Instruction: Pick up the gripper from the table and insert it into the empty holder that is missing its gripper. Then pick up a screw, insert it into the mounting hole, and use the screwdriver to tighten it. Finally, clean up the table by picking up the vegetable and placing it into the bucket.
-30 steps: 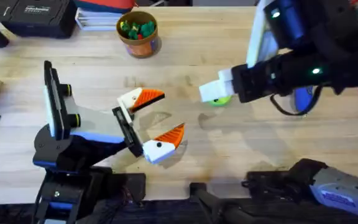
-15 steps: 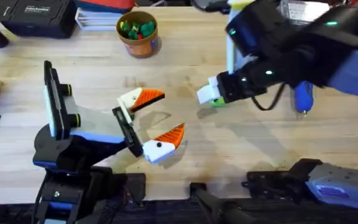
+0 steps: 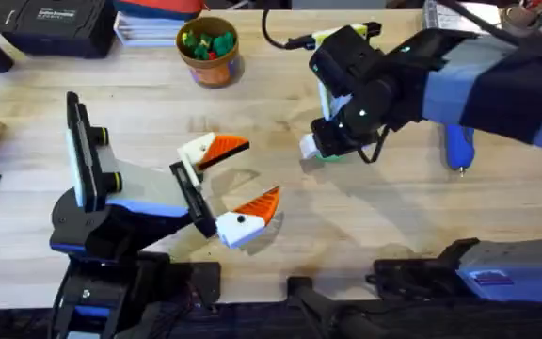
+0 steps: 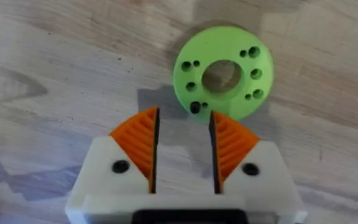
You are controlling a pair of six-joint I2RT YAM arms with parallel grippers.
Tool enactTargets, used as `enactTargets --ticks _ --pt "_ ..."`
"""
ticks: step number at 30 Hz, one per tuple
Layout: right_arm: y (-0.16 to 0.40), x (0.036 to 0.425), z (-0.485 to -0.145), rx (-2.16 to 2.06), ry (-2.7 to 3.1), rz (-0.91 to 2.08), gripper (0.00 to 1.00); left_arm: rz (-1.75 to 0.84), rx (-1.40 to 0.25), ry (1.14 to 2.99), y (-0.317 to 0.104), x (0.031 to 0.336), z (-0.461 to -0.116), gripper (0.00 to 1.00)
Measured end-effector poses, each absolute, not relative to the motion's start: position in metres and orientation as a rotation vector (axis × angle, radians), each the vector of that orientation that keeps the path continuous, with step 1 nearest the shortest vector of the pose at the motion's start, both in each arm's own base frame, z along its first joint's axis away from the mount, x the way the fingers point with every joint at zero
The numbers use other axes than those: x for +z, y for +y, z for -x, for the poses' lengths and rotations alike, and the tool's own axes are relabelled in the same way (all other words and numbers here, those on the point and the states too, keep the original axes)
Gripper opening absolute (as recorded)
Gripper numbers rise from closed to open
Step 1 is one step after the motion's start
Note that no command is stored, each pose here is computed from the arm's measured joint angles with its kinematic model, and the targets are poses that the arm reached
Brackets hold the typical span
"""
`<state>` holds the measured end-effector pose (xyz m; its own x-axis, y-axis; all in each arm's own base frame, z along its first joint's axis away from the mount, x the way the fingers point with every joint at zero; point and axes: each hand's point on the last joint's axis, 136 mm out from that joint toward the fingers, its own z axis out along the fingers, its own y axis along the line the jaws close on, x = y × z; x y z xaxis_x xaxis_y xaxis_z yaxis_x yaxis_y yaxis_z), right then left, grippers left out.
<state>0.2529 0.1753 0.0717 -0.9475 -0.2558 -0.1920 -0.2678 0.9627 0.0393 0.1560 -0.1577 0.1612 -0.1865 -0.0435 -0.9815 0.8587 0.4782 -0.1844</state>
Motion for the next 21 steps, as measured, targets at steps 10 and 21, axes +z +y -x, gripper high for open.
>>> enactTargets --ticks 10,21 --pt "0.172 0.065 -0.262 0.036 2.908 0.384 0.374 -0.734 -0.956 1.546 -0.158 0.161 -0.156 0.985" --pt "0.168 0.055 -0.262 -0.011 2.933 0.373 0.138 -0.734 -0.956 1.546 -0.158 0.161 -0.156 0.985"
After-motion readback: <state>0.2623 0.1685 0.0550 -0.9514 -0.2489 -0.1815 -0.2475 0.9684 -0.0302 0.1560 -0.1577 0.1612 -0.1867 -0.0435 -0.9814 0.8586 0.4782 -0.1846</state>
